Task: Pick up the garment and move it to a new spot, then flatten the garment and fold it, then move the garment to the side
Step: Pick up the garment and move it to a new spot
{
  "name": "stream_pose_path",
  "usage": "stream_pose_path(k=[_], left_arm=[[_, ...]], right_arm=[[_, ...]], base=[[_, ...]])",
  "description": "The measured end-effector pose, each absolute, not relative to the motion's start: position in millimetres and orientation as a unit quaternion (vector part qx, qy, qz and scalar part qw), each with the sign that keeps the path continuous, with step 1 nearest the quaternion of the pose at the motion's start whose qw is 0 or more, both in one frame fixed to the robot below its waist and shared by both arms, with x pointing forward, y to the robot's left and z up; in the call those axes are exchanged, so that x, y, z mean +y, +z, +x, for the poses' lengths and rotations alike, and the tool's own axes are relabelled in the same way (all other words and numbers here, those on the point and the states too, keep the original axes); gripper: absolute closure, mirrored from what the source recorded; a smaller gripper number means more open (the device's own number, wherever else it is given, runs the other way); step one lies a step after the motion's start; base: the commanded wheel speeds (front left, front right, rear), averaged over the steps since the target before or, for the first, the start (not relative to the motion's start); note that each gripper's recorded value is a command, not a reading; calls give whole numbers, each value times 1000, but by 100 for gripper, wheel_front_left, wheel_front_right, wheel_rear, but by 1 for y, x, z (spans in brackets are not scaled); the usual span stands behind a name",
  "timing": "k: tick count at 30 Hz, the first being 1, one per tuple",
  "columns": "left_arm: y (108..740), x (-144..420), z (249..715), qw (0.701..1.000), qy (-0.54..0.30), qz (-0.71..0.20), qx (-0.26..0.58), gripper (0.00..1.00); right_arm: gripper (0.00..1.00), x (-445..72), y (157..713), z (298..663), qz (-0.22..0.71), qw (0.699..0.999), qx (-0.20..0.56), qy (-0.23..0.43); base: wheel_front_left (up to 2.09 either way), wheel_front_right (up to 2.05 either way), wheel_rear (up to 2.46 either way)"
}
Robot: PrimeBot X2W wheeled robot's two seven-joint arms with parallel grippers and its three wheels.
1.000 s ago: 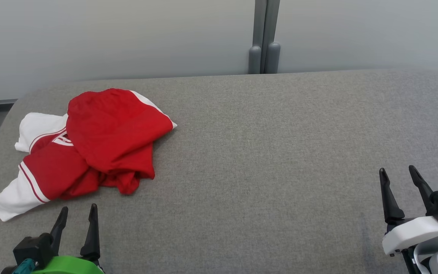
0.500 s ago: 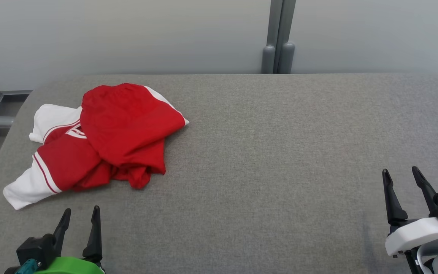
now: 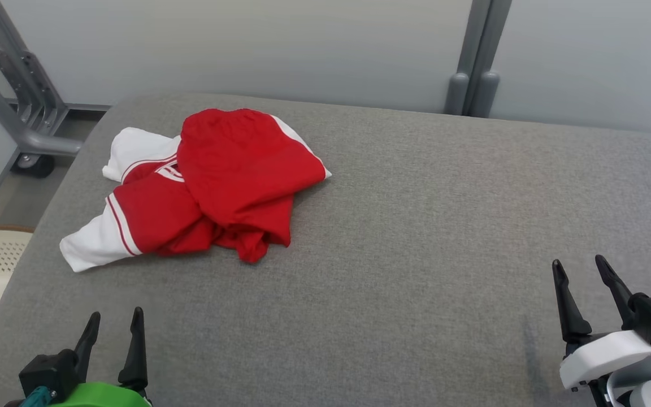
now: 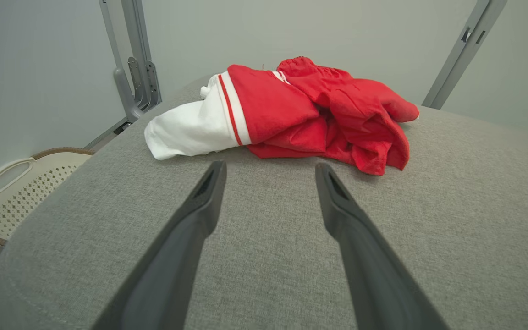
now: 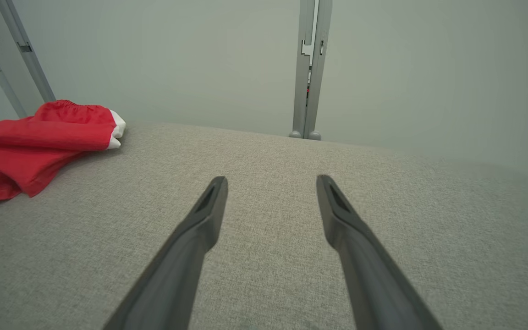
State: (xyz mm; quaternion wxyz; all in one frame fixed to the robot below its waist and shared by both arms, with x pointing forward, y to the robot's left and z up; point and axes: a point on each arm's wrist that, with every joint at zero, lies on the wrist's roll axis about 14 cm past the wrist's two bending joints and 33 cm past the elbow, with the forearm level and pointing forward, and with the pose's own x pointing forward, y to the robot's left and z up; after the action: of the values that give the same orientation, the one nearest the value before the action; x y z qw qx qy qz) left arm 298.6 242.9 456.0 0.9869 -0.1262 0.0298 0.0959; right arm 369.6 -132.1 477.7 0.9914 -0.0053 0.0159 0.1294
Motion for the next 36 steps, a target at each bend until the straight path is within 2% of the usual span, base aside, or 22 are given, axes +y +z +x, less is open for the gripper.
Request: stream_pose_path(k=[10,18,22,25,30,36], left_arm=[[454,270,280,980,148,-129,27,0],[450,273,285,975,160,-150,31,0],[473,260,322,979,125,-160,9,0],[503,234,370,984,60,-165,2,0],[500,199,412,984,-6,-164,71,0],[484,203,440,979,5,-165,121,0]], right_arm=[[0,-96,471,375,2,983,25,180],[0,-96,465,378,4,983,34,179],[0,-94,462,384,4,983,35,181],[0,-90,455,390,2,981,41,191],[0,-80,447,401,5,977,48,207],[0,-68,445,417,17,975,42,219]], base=[[0,0,0],[0,0,0],[0,0,0],[0,0,0],[0,0,0],[0,0,0]])
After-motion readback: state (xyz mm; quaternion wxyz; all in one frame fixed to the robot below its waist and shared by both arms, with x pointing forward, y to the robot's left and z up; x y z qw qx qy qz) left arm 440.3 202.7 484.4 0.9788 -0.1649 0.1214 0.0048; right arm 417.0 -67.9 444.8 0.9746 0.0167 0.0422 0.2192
